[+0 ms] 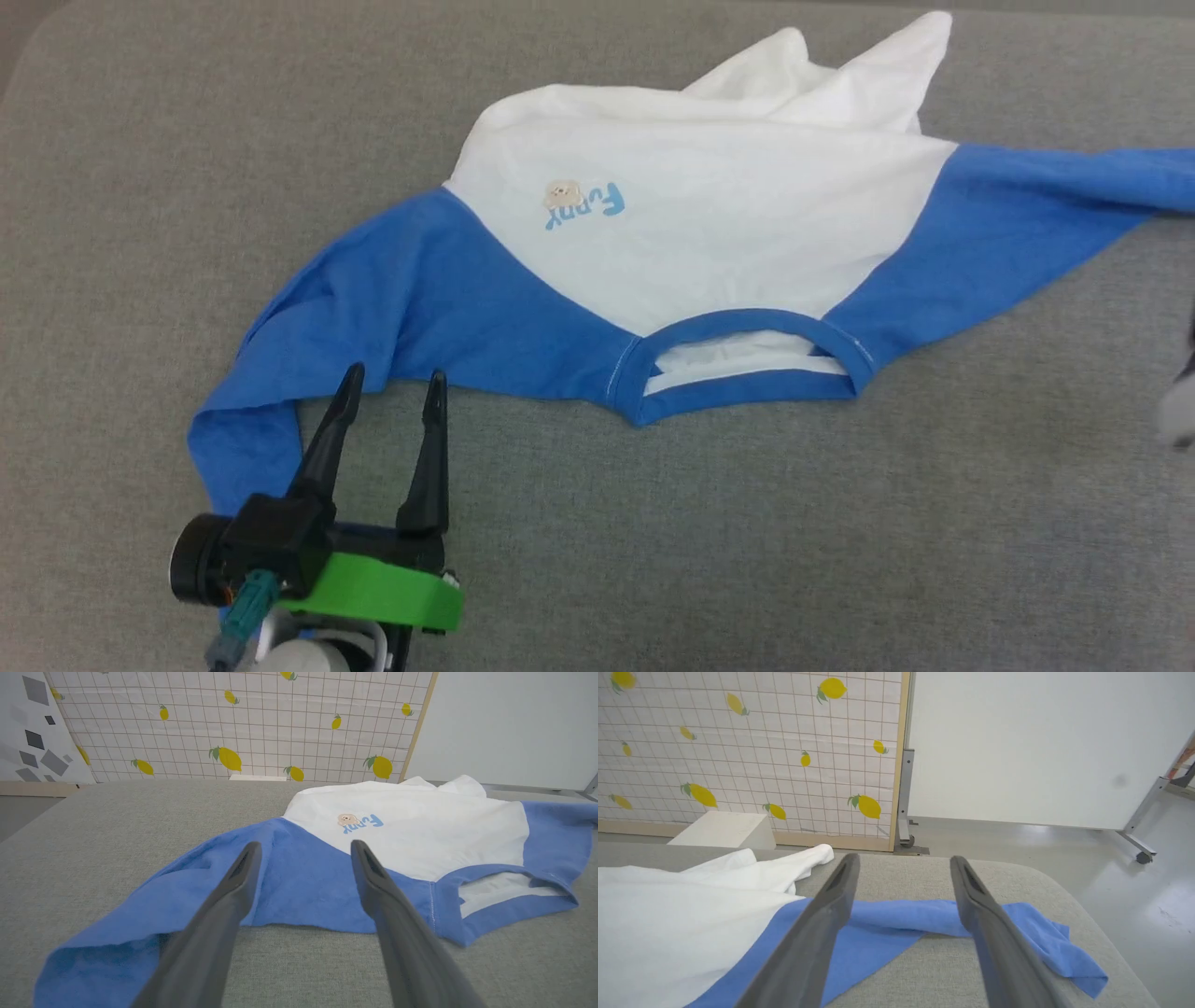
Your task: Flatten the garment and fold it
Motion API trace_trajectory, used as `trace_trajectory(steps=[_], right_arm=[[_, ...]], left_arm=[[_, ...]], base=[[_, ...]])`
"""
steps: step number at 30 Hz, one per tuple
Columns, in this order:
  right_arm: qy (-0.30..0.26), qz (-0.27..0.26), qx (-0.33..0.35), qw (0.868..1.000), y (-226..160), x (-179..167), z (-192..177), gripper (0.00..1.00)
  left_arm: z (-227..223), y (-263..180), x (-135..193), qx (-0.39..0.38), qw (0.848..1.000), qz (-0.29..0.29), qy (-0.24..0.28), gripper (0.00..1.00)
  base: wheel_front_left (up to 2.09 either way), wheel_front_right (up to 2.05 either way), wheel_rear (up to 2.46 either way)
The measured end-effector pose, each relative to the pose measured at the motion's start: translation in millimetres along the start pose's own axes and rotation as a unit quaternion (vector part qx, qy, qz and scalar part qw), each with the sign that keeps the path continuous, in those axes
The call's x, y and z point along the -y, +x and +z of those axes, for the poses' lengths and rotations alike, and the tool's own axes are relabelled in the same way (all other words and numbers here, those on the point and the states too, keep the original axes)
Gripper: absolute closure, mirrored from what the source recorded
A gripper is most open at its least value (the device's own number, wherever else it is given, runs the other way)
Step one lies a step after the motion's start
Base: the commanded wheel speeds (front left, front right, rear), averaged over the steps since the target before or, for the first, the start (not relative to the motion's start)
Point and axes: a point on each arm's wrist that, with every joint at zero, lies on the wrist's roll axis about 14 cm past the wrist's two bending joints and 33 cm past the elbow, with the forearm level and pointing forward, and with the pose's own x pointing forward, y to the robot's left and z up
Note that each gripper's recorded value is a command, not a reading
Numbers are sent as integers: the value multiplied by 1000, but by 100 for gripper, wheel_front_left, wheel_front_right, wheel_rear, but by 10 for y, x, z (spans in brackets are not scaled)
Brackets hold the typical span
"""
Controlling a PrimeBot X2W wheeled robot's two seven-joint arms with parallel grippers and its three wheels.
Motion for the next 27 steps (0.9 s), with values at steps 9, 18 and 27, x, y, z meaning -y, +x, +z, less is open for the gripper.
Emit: trace_trajectory(steps=[9,18,27], right_arm=[[44,2,5,999,-940,38,-165,0],[44,-3,2,999,-1015,73,-191,0],[45,12,-12,999,-886,-51,-289,0]], left_arm=[[32,-152,170,-5,998,-44,40,0],[-270,28,495,-102,964,-190,157,0],[-803,173,334,-236,900,-262,255,0]], base=[[0,0,0],[0,0,0],[0,0,0]])
